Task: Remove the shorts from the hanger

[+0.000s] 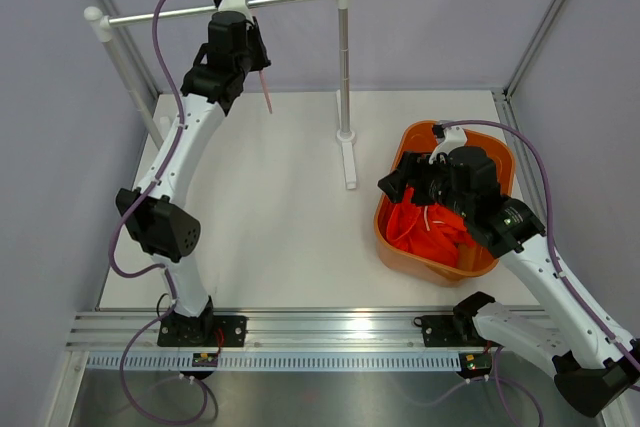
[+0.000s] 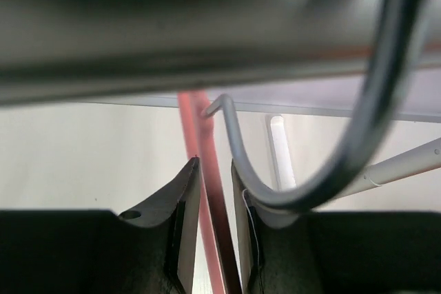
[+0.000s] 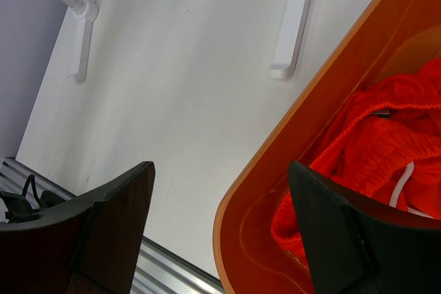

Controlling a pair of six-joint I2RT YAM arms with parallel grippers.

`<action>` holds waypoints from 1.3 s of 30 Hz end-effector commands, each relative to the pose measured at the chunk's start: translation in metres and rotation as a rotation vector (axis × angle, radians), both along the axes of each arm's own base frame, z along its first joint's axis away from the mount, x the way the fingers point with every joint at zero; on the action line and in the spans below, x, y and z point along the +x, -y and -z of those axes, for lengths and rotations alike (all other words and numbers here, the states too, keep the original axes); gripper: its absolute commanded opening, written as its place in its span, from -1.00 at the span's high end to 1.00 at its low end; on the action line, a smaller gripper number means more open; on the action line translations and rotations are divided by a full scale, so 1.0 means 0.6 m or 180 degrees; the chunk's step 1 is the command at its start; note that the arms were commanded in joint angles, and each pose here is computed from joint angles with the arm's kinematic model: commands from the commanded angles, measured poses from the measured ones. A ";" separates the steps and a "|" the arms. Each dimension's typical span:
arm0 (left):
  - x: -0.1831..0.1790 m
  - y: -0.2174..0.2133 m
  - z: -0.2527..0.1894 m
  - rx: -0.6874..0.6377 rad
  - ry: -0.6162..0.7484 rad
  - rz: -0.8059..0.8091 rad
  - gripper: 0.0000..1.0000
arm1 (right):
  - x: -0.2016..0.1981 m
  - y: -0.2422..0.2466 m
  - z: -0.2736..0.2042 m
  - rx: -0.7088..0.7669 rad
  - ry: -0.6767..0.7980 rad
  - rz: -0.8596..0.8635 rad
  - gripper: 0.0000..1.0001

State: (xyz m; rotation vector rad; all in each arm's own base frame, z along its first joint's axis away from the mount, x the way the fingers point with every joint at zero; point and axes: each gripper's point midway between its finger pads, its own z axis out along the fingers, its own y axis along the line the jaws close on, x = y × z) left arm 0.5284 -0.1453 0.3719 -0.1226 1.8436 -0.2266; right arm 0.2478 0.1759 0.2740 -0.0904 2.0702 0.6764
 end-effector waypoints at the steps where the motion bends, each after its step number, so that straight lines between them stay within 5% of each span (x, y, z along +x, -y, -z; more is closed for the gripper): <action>1: -0.027 -0.007 -0.091 -0.0127 0.0420 0.0054 0.45 | 0.003 -0.003 -0.011 0.0042 0.0093 -0.0043 -0.73; 17: -0.105 -0.048 -0.109 -0.0029 0.0521 -0.0077 -0.08 | 0.006 0.002 -0.013 -0.0003 0.0103 0.0001 -0.75; 39: -0.313 -0.028 -0.147 -0.0097 0.0679 0.0457 -0.20 | -0.021 0.028 -0.045 0.0064 0.0248 0.0118 -0.96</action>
